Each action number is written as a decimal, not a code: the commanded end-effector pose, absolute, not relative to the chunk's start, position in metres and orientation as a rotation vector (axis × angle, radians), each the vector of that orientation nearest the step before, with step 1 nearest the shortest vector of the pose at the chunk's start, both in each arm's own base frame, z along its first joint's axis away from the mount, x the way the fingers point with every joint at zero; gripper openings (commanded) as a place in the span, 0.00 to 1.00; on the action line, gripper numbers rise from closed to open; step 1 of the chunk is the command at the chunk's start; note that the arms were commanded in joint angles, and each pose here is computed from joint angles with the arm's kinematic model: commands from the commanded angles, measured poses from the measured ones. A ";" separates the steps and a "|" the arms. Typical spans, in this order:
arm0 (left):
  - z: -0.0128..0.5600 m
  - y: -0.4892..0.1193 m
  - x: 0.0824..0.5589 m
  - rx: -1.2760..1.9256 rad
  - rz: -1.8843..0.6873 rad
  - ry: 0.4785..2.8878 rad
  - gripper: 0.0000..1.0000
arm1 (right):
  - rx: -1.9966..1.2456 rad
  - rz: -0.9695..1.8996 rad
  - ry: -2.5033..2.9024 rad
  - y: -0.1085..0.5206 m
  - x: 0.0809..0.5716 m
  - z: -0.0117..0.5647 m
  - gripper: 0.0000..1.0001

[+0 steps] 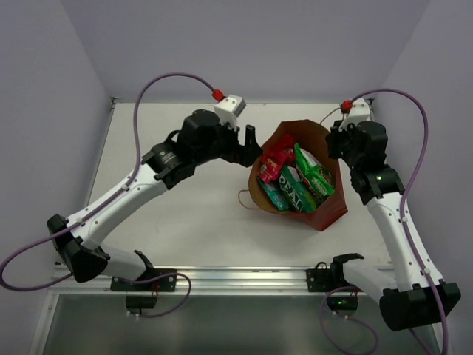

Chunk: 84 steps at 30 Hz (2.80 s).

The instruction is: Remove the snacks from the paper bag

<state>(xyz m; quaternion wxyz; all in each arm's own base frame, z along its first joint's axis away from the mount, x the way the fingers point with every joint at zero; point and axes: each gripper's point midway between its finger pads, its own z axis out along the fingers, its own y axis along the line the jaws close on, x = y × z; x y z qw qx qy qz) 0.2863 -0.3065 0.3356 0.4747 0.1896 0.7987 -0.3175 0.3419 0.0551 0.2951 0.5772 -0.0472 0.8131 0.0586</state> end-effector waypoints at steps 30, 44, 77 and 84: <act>0.240 -0.399 0.327 0.242 -0.259 2.039 0.17 | -0.078 0.185 1.641 0.065 0.337 0.358 0.00; 0.363 -0.318 0.290 0.208 -0.327 1.917 0.00 | -0.066 0.150 1.627 0.058 0.332 0.361 0.00; 0.250 -0.204 0.393 0.177 -0.007 2.113 0.91 | -0.086 0.119 1.623 0.055 0.328 0.358 0.00; 0.277 -0.300 0.300 0.664 -0.276 2.012 0.89 | -0.108 0.129 1.621 0.057 0.326 0.358 0.00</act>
